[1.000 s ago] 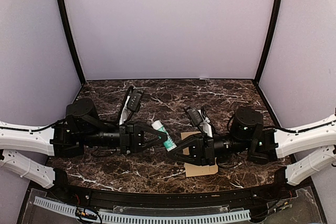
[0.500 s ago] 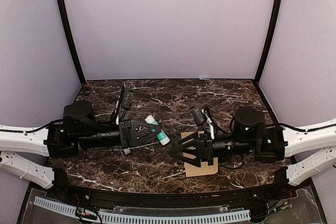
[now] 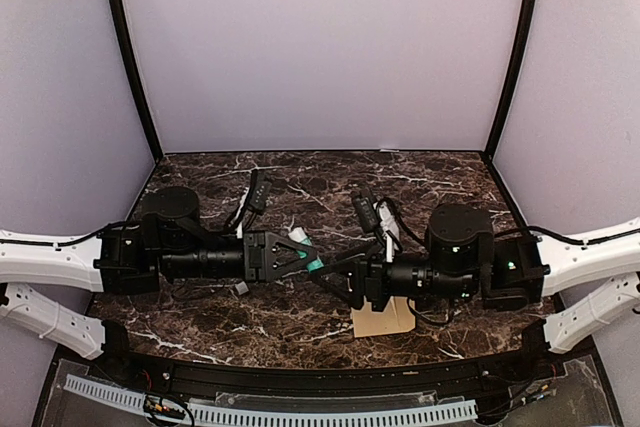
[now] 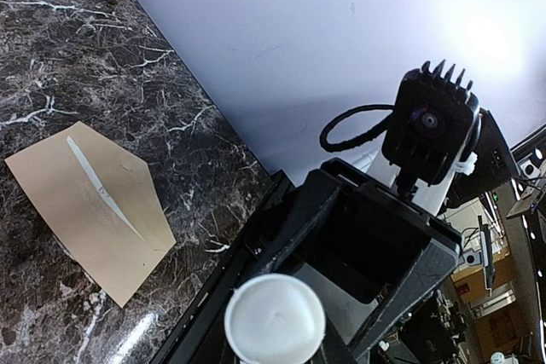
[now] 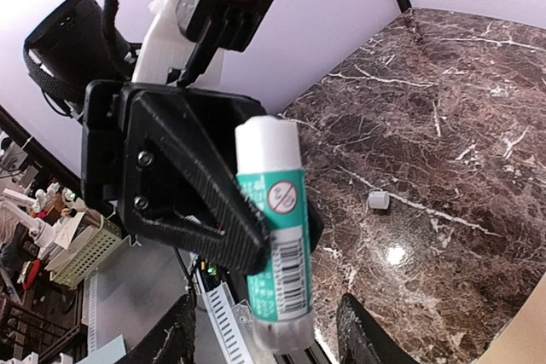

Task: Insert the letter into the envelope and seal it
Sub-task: Unscrew the solid glue.

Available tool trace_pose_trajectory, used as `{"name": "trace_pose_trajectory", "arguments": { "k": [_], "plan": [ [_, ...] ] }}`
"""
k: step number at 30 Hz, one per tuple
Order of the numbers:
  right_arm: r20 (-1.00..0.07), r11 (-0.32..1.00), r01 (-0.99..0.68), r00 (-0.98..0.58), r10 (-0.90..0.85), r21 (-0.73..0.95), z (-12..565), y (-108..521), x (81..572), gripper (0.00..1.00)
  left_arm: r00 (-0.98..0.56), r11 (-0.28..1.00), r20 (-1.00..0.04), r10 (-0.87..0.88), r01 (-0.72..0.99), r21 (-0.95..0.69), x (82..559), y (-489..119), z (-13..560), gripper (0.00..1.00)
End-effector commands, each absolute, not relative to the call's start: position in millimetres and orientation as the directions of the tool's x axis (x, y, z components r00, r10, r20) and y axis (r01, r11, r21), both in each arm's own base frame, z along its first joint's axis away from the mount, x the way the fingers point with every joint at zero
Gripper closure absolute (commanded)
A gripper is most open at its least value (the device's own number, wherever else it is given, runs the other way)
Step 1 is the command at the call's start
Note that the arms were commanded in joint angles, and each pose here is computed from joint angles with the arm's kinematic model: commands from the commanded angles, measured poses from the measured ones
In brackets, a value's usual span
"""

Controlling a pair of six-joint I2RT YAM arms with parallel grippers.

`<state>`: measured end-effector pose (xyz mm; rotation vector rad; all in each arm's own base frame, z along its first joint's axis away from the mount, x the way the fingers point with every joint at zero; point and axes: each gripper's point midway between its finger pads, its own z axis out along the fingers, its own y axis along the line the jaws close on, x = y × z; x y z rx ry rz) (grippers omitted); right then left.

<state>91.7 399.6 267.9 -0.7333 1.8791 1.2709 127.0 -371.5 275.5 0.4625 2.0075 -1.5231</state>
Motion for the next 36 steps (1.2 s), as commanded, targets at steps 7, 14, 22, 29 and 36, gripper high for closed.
{"name": "trace_pose_trajectory", "arguments": {
  "k": [7,14,22,29,36],
  "plan": [
    [-0.837,0.354,-0.791,-0.546,-0.041,0.499,266.7,411.9,95.4,0.66,-0.778,0.213,-0.627,-0.029,0.608,-0.764,119.5,-382.5,291.4,1.00],
    [-0.838,0.323,-0.803,-0.543,-0.050,0.501,267.2,412.4,90.0,0.85,-0.769,0.202,-0.639,-0.023,0.623,-0.756,117.2,-381.3,292.5,1.00],
    [-0.822,0.209,-0.798,-0.567,0.059,0.565,288.6,403.3,81.7,0.96,-0.748,0.133,-0.663,0.008,0.658,-0.741,106.0,-383.1,293.5,0.80],
    [-0.830,0.207,-0.805,-0.552,0.082,0.556,291.9,405.3,82.9,0.98,-0.732,0.081,-0.681,-0.025,0.677,-0.731,105.1,-385.1,305.2,0.49],
    [-0.827,0.208,-0.802,-0.552,0.102,0.561,294.5,403.7,84.2,0.99,-0.734,0.099,-0.675,-0.075,0.668,-0.737,113.5,-384.9,304.0,0.61]
  ]
}}
